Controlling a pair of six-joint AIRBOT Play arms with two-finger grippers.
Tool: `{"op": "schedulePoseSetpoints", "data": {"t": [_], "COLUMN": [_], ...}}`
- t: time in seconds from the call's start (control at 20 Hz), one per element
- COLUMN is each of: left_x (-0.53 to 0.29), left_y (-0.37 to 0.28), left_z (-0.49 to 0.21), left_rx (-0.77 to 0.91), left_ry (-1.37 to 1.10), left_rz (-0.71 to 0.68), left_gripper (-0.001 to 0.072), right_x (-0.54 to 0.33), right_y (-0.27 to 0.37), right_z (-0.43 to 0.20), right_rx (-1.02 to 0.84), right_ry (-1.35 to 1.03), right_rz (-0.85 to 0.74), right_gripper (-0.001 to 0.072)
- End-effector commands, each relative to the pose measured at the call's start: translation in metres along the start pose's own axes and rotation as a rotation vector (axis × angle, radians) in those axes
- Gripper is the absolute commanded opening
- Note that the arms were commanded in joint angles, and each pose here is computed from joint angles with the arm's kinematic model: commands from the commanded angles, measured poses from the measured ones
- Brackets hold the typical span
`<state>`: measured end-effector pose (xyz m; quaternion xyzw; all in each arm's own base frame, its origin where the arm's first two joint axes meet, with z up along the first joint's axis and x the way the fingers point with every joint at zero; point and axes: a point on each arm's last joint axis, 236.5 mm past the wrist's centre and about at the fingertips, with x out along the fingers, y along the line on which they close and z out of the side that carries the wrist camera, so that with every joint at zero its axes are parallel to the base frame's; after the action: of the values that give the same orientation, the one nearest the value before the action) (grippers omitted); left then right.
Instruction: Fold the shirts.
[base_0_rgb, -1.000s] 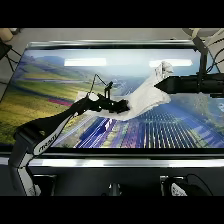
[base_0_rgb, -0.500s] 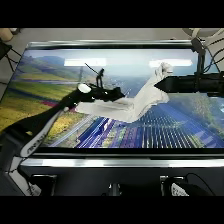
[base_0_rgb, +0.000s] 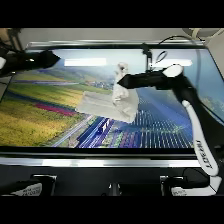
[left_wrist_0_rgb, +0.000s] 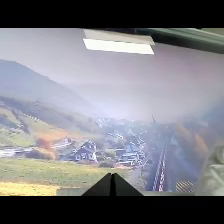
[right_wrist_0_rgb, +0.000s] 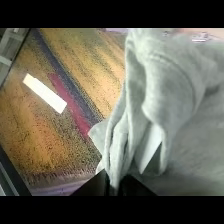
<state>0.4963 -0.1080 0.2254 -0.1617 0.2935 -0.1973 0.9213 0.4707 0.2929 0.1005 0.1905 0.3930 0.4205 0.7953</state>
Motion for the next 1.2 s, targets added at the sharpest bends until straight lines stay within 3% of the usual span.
{"op": "schedulePoseSetpoints", "data": {"t": [0.0,0.3,0.35,0.4,0.45,0.65,0.75,0.85,1.0,1.15], "left_x": [-0.061,-0.077,-0.076,-0.074,-0.072,-0.064,-0.06,-0.058,-0.058,-0.058], "left_y": [0.005,-0.023,-0.025,-0.027,-0.027,-0.019,-0.015,-0.013,-0.011,-0.011], "left_z": [0.015,-0.003,-0.004,-0.006,-0.008,-0.019,-0.024,-0.028,-0.028,-0.028], "left_rx": [0.059,0.126,0.13,0.138,0.138,0.121,0.131,0.127,0.136,0.135], "left_ry": [-0.04,0.022,0.026,0.029,0.035,0.056,0.064,0.073,0.075,0.076], "left_rz": [0.055,0.01,0.005,0.001,-0.001,0.007,0.01,0.011,0.02,0.02], "left_gripper": [0.0028,0.0028,0.0028,0.0028,0.0028,0.0028,0.0028,0.0028,0.0028,0.0029], "right_x": [0.089,0.147,0.148,0.147,0.143,0.091,0.052,-0.002,-0.081,-0.063], "right_y": [0.009,-0.002,-0.001,0.001,0.004,0.003,-0.028,-0.082,-0.157,-0.163], "right_z": [-0.022,-0.049,-0.048,-0.046,-0.045,-0.06,-0.075,-0.091,-0.131,-0.155], "right_rx": [0.093,0.244,0.248,0.234,0.204,0.087,0.05,0.015,0.104,0.231], "right_ry": [0.027,0.02,0.016,0.01,0.013,0.179,0.306,0.438,0.645,0.604], "right_rz": [0.085,0.109,0.115,0.122,0.14,0.196,0.093,-0.112,-0.392,-0.354], "right_gripper": [0.0023,0.0049,0.0243,0.0567,0.0678,0.0667,0.0667,0.0667,0.0662,0.0608]}}
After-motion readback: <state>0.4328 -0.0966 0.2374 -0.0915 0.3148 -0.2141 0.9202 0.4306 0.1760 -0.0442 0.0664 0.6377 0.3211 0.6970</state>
